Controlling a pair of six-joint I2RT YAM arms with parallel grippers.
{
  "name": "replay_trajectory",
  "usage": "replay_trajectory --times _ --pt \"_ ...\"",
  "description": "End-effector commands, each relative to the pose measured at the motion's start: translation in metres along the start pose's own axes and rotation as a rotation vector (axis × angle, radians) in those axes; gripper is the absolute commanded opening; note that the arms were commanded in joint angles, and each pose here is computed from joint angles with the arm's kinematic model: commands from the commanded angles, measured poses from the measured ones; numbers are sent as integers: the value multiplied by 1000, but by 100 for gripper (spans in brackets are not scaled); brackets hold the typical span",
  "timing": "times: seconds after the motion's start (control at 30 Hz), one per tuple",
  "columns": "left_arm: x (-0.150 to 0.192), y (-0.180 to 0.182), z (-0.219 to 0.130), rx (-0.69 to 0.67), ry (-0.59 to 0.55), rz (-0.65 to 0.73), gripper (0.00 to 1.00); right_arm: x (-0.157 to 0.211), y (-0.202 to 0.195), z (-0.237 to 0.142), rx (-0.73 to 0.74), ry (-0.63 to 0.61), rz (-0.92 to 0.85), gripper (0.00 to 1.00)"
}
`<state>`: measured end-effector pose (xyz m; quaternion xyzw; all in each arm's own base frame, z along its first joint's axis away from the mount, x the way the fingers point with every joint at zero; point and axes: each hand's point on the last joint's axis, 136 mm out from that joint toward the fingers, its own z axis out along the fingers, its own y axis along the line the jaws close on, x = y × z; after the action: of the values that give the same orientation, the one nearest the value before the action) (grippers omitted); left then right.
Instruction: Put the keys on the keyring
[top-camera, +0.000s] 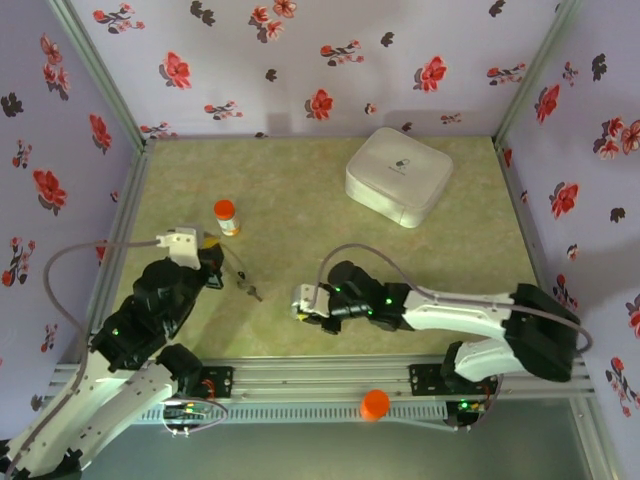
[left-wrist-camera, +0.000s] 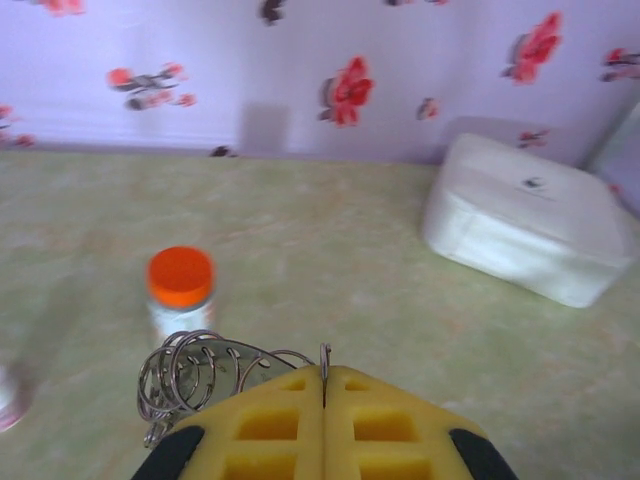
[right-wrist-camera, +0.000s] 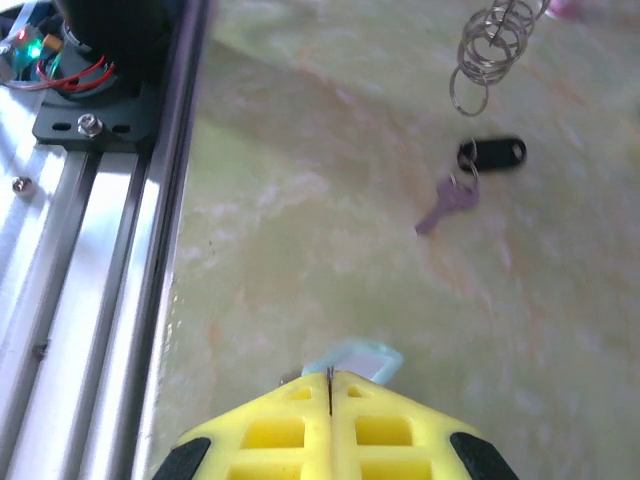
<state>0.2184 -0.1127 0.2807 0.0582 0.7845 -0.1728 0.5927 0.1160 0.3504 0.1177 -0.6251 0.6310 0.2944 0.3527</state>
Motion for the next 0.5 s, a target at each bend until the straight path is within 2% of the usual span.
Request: replay_trajectory --times 0.0,0.1,0.23,0.33,0.47 --pt "-19 -46 15 214 -80 45 0 2 -19 -23 146 -60 303 0" --pt "-19 -67 33 276 -65 82 0 15 -40 -50 311 -78 496 0" --pt "-11 -95 52 363 -29 144 0 31 -53 -79 433 -93 684 0" --pt "3 -120 62 451 8 213 0 46 -59 -94 505 -54 795 0" --pt "21 -145 69 566 46 244 0 63 -61 -105 567 58 907 0"
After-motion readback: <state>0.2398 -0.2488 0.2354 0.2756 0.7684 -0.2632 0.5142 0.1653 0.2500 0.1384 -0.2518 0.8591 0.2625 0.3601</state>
